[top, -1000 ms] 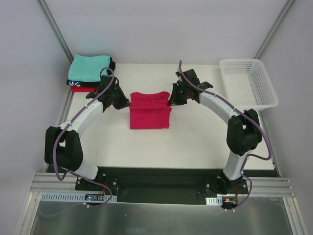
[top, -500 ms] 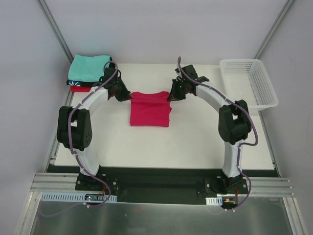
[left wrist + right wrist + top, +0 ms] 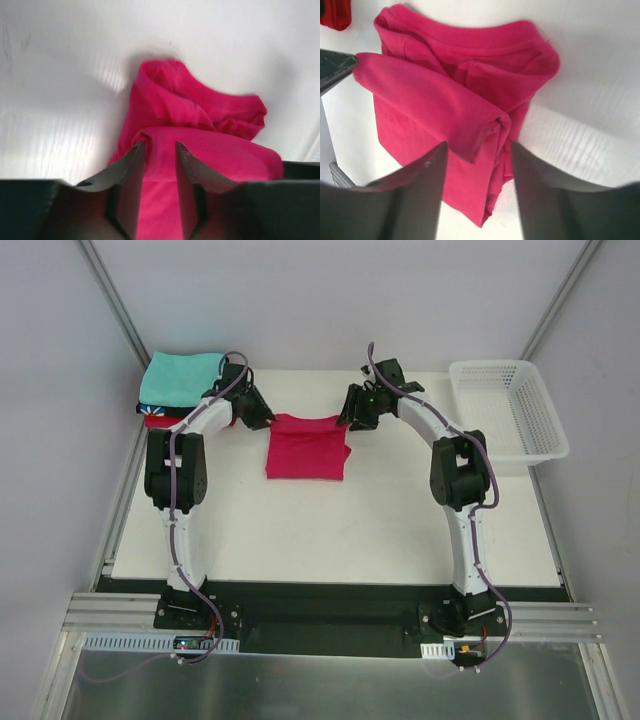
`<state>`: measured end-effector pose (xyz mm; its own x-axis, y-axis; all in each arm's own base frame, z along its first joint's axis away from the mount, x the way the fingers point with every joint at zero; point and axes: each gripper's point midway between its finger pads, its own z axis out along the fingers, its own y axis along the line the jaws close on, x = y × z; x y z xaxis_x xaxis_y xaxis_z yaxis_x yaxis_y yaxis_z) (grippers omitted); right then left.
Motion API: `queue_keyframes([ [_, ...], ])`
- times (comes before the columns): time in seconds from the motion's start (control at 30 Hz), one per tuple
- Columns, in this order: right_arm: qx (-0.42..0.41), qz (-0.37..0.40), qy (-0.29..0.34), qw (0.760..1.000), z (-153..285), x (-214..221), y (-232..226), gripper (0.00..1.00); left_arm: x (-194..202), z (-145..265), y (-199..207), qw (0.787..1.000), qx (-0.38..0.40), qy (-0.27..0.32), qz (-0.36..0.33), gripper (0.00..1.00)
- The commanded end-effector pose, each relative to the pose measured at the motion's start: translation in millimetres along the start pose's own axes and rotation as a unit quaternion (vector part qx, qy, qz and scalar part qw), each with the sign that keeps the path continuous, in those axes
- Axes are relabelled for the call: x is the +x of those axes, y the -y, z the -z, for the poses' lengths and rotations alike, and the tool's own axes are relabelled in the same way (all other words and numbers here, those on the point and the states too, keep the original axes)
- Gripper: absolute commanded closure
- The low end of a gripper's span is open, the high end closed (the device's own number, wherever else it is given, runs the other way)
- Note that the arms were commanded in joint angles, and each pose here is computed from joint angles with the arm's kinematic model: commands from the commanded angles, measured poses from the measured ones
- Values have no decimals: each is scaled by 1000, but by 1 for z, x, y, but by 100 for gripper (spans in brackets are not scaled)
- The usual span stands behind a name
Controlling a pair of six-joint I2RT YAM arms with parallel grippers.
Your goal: Fold and stack the t-shirts
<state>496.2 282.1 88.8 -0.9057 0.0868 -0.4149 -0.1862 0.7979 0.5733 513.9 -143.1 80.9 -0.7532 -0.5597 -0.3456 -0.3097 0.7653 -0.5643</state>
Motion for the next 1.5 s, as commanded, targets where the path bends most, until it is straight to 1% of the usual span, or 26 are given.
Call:
queue_keyframes([
  [0.0,-26,15,33,999,7,-30,3,27,-35,-7,16,999,23,33,-16,54],
  [0.03,-36,21,45,998,4,-36,3,9,-38,-9,16,999,21,40,-19,36],
  [0.07,-44,27,52,997,6,-39,0,4,-44,-7,19,998,25,54,-28,21],
  [0.1,-51,30,49,997,4,-34,1,4,-46,-5,19,998,25,58,-31,4],
  [0.13,-62,38,60,995,6,-39,-4,4,-49,2,23,997,27,67,-36,1],
  [0.3,-77,60,59,994,21,-33,-20,4,-46,30,20,993,10,92,-74,1],
  [0.33,-75,67,57,993,22,-30,-23,4,-48,46,27,991,15,107,-83,1],
  [0.4,-76,81,57,992,30,-27,-32,4,-37,52,20,989,-2,110,-98,1],
  [0.6,-87,104,50,989,50,-12,-61,4,-5,93,44,980,9,132,-147,1],
  [0.67,-92,124,54,987,57,-11,-77,4,1,111,60,977,35,144,-156,1],
  [0.7,-96,132,53,985,60,-10,-84,4,5,121,73,974,71,140,-163,1],
  [0.77,-111,141,63,982,66,-17,-98,4,3,124,88,970,102,144,-169,1],
  [0.87,-133,135,60,980,60,-29,-107,2,5,111,104,968,133,117,-176,10],
  [0.93,-138,130,54,980,53,-30,-104,2,9,89,101,971,133,93,-175,18],
  [0.97,-138,126,48,981,46,-29,-100,2,7,86,107,970,142,90,-178,28],
  [1.0,-138,118,46,982,45,-30,-98,2,9,71,100,972,138,74,-173,32],
  [1.03,-136,110,41,984,42,-27,-93,1,12,65,99,974,140,63,-166,40],
  [1.07,-137,106,37,984,42,-25,-93,1,18,60,94,976,140,49,-158,56],
  [1.1,-133,106,31,985,42,-20,-90,1,22,55,89,978,138,42,-151,66],
  [1.17,-109,96,9,989,35,-1,-72,2,37,45,69,983,118,28,-135,76],
  [1.2,-97,92,4,991,42,6,-68,4,41,44,63,985,111,27,-132,79],
  [1.27,-51,87,-17,995,39,29,-42,4,53,44,45,987,89,20,-131,79],
  [1.3,-44,92,-10,995,51,30,-43,4,53,49,40,988,82,27,-130,76],
  [1.33,-28,84,-30,996,46,51,-26,4,54,50,33,989,76,25,-126,72],
  [1.37,-19,83,-27,996,48,53,-22,4,63,49,22,990,68,14,-121,68],
  [1.47,-10,64,-38,997,51,72,-10,4,74,47,1,993,56,-5,-106,62],
])
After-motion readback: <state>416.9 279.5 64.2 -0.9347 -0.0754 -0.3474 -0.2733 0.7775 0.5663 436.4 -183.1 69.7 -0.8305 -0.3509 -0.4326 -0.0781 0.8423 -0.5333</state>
